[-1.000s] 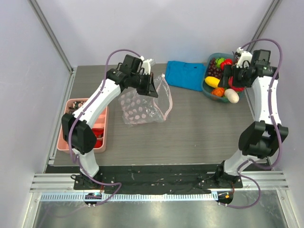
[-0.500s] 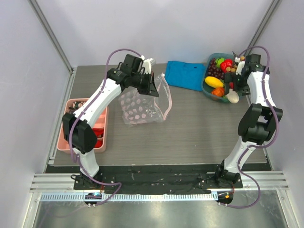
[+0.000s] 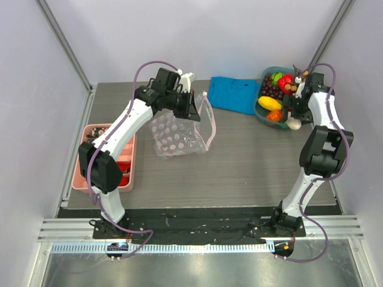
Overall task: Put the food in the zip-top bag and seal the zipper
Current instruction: Pick up the fake vegetable from the bin, then place the fake vegetable in the zipper food storage bag.
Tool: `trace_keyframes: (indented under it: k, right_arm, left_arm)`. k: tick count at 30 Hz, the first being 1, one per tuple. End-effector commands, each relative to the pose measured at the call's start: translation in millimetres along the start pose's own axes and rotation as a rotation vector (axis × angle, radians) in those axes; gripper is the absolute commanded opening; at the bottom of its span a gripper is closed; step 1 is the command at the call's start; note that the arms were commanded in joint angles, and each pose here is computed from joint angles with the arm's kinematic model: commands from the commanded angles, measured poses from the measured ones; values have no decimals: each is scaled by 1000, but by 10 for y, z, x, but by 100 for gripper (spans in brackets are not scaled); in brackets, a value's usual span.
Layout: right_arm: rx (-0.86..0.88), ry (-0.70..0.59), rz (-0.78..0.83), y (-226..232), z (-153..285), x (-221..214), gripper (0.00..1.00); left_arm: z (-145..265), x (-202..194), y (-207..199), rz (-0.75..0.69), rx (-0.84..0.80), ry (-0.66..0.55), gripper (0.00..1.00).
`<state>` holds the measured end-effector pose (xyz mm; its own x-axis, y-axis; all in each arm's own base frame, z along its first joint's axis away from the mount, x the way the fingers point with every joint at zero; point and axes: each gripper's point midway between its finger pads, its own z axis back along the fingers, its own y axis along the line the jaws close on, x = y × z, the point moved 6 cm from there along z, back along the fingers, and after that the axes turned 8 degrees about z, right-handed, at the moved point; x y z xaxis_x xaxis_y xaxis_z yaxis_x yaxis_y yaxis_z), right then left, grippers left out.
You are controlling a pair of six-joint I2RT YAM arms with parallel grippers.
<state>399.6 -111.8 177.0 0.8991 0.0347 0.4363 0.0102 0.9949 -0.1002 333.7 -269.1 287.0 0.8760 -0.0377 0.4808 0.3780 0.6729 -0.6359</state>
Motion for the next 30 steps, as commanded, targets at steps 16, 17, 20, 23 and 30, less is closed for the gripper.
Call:
trace_keyframes:
  k: [16, 17, 20, 23, 30]
  right_arm:
    - [142, -153, -26, 182, 786, 219, 26]
    - [155, -163, -26, 203, 841, 236, 24]
    - [237, -204, -26, 301, 1035, 287, 19]
    - [418, -259, 10, 507, 1263, 306, 16]
    - [841, -403, 173, 1105, 1909, 211, 10]
  left_arm:
    - [55, 78, -82, -45, -24, -34, 0]
    - [54, 71, -75, -44, -21, -31, 0]
    - [49, 64, -59, -45, -12, -28, 0]
    - [55, 64, -67, -45, -15, -27, 0]
    - [56, 100, -92, -50, -22, -28, 0]
